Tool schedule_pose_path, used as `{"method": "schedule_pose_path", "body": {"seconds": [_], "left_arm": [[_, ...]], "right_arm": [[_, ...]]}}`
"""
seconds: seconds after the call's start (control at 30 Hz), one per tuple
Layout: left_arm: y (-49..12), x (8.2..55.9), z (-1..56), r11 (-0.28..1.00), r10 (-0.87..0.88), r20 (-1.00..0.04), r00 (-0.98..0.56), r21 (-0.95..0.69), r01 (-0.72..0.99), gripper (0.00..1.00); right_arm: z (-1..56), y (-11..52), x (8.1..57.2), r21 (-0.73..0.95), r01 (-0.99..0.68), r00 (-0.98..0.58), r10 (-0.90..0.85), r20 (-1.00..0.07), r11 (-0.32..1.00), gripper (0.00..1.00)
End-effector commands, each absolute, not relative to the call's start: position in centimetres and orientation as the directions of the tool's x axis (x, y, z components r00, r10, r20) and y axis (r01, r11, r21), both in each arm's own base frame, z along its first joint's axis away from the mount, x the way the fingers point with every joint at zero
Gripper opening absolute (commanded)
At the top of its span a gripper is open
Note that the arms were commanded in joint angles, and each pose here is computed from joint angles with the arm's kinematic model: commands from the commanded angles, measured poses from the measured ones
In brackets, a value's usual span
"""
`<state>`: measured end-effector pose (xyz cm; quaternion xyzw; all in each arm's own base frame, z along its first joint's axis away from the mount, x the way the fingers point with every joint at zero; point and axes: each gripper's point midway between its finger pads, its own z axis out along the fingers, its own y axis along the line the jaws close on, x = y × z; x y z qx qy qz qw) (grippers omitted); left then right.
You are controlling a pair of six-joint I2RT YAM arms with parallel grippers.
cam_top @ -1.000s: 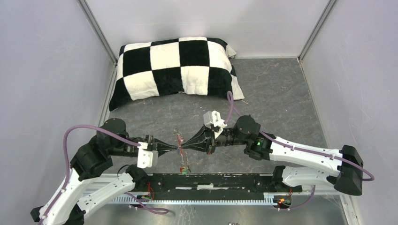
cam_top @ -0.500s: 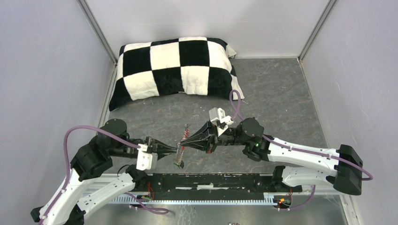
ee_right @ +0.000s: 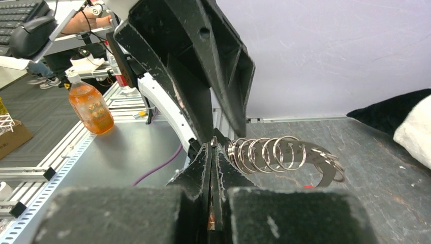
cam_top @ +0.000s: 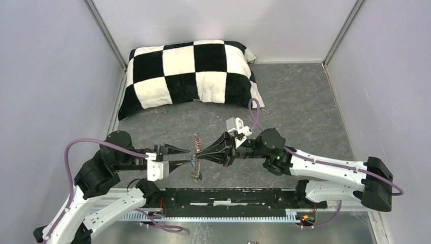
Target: Put the keys on the keyring
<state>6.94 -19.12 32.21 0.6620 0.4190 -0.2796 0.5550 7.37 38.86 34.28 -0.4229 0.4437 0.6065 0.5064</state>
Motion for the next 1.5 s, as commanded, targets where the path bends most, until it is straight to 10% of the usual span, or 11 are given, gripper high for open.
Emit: {"method": "schedule_pose_path", "body": {"seconds": [0.0, 0.23, 0.37, 0.57, 0.97, 1.27, 1.33, 1.4, 1.47], "left_arm": [[-19.4, 9.4, 33.9, 0.150, 0.224, -0.873, 0.434, 0.471, 0.869, 0.42], [-20.5, 9.6, 30.4, 0.021, 0.301, -0.853, 0.426, 0.452, 0.892, 0.78], [-20.3, 11.0, 29.9, 0.046, 0.361, -0.829, 0.426, 0.472, 0.880, 0.83], [-20.4, 14.0, 30.7, 0.296, 0.361, -0.912, 0.196, 0.311, 0.903, 0.99], [-15.5, 22.8, 29.6, 0.772, 0.356, -0.933, -0.042, 0.268, 0.577, 1.00], [-11.4, 26.3, 27.2, 0.888, 0.314, -0.939, -0.137, 0.240, 0.391, 1.00], [-10.5, 27.6, 26.3, 0.901, 0.299, -0.938, -0.175, 0.217, 0.376, 1.00], [-8.7, 29.3, 25.3, 0.916, 0.287, -0.935, -0.209, 0.203, 0.347, 1.00], [-7.2, 31.1, 24.4, 0.923, 0.280, -0.934, -0.220, 0.199, 0.329, 1.00]], "right_arm": [[35.7, 37.9, 8.1, 0.040, -0.999, -0.048, 0.273, -0.961, -0.033, 0.01], [33.6, 37.1, 8.7, 0.034, -0.999, -0.040, 0.200, -0.979, -0.029, 0.00], [30.3, 36.7, 10.8, 0.037, -0.998, -0.032, 0.097, -0.995, 0.047, 0.00], [25.3, 36.5, 12.4, 0.101, -0.995, -0.100, 0.085, -0.991, 0.017, 0.01], [14.4, 33.3, 16.1, 0.184, -0.980, -0.192, -0.100, -0.976, 0.082, 0.12], [9.2, 25.8, 21.2, 0.045, -0.881, -0.213, -0.310, -0.927, 0.470, 0.35], [10.0, 23.8, 22.7, 0.012, -0.811, -0.214, -0.277, -0.937, 0.585, 0.52], [10.9, 21.1, 24.3, -0.028, -0.705, -0.200, -0.237, -0.951, 0.708, 0.97], [11.5, 18.2, 25.9, -0.064, -0.584, -0.187, -0.211, -0.960, 0.809, 0.98]]}}
